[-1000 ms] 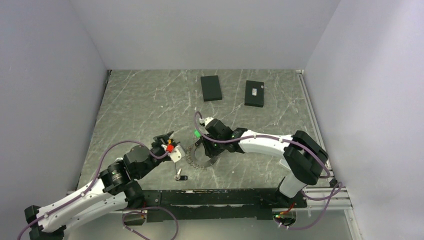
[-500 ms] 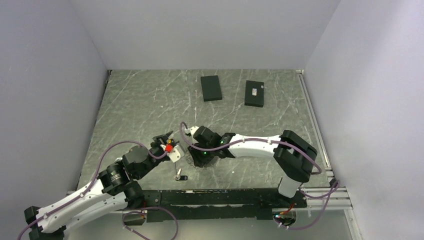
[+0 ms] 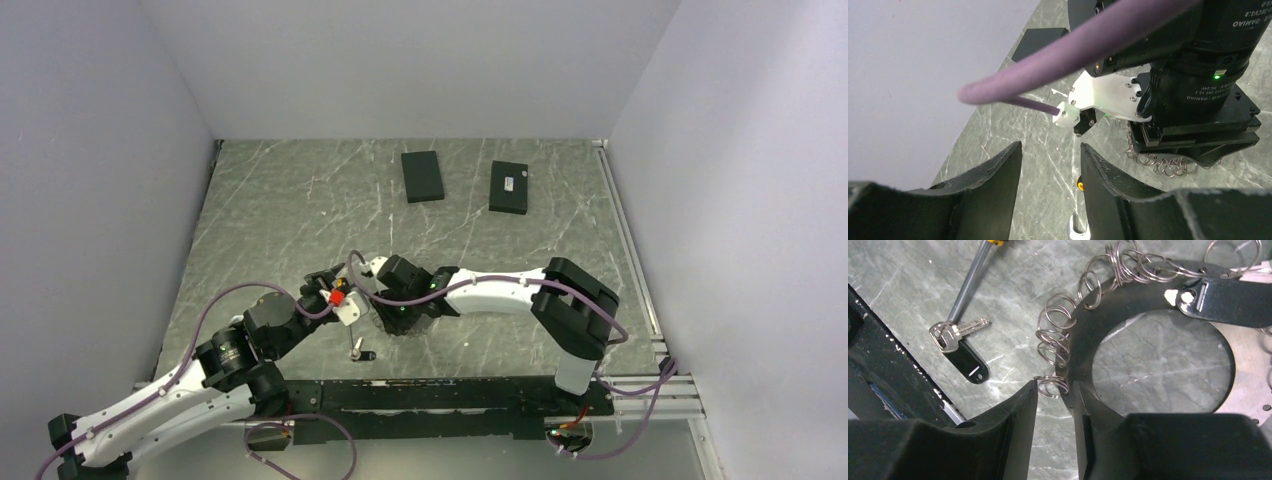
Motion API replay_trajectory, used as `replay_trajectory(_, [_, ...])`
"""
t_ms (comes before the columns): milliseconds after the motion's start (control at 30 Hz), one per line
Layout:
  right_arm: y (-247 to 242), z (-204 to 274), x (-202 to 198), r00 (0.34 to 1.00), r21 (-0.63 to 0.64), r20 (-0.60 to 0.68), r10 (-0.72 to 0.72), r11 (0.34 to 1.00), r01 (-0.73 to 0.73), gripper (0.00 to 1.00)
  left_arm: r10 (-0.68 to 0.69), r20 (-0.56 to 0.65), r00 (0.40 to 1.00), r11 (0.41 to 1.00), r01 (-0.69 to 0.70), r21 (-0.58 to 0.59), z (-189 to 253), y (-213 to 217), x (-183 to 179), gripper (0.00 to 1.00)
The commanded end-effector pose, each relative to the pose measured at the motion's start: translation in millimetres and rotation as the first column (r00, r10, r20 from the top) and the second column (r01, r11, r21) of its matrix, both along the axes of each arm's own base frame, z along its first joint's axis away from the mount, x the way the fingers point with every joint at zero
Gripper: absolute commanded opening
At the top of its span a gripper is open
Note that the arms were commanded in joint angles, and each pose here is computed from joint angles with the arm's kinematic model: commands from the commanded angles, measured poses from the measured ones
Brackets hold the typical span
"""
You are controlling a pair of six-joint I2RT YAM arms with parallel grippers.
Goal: Put the keys on the keyring
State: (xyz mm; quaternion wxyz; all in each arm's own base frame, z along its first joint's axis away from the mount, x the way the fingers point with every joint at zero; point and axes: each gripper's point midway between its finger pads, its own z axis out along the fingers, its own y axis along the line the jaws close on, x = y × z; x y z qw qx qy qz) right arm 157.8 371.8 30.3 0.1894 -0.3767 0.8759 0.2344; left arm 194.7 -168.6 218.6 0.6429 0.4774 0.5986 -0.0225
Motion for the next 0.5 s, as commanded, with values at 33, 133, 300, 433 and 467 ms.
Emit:
replay_trajectory(33, [11.6, 5.9, 4.2, 0.998, -0.005, 0.057, 0.035, 0.999, -0.035, 0.31, -0.001, 0.036, 0.999, 0.999, 0.002, -0.035, 19.5, 0.3, -0.2, 0.52])
replay_trajectory(133, [6.9, 0.3, 1.6, 0.998, -0.023, 0.049, 0.042, 0.999, -0.041, 0.23, 0.000, 0.036, 0.999, 0.999, 0.001, -0.036, 19.3, 0.7, -0.2, 0.52])
replay_trajectory(300, [3.7, 0.8, 1.8, 0.998, -0.040, 0.050, 0.041, 0.998, -0.039, 0.23, -0.002, 0.035, 0.999, 0.999, 0.004, -0.034, 19.1, 0.2, -0.5, 0.52])
replay_trajectory(433, [12.2, 24.8, 6.9, 0.998, -0.004, 0.058, -0.001, 1.000, 0.001, 0.30, -0.005, 0.036, 0.999, 0.999, 0.006, -0.037, 20.7, 0.3, -0.9, 0.52])
replay_trajectory(467, [14.8, 31.8, 6.6, 0.998, 0.012, 0.055, -0.005, 1.000, 0.004, 0.31, -0.005, 0.038, 0.999, 0.999, 0.006, -0.036, 21.1, 0.5, -0.9, 0.52])
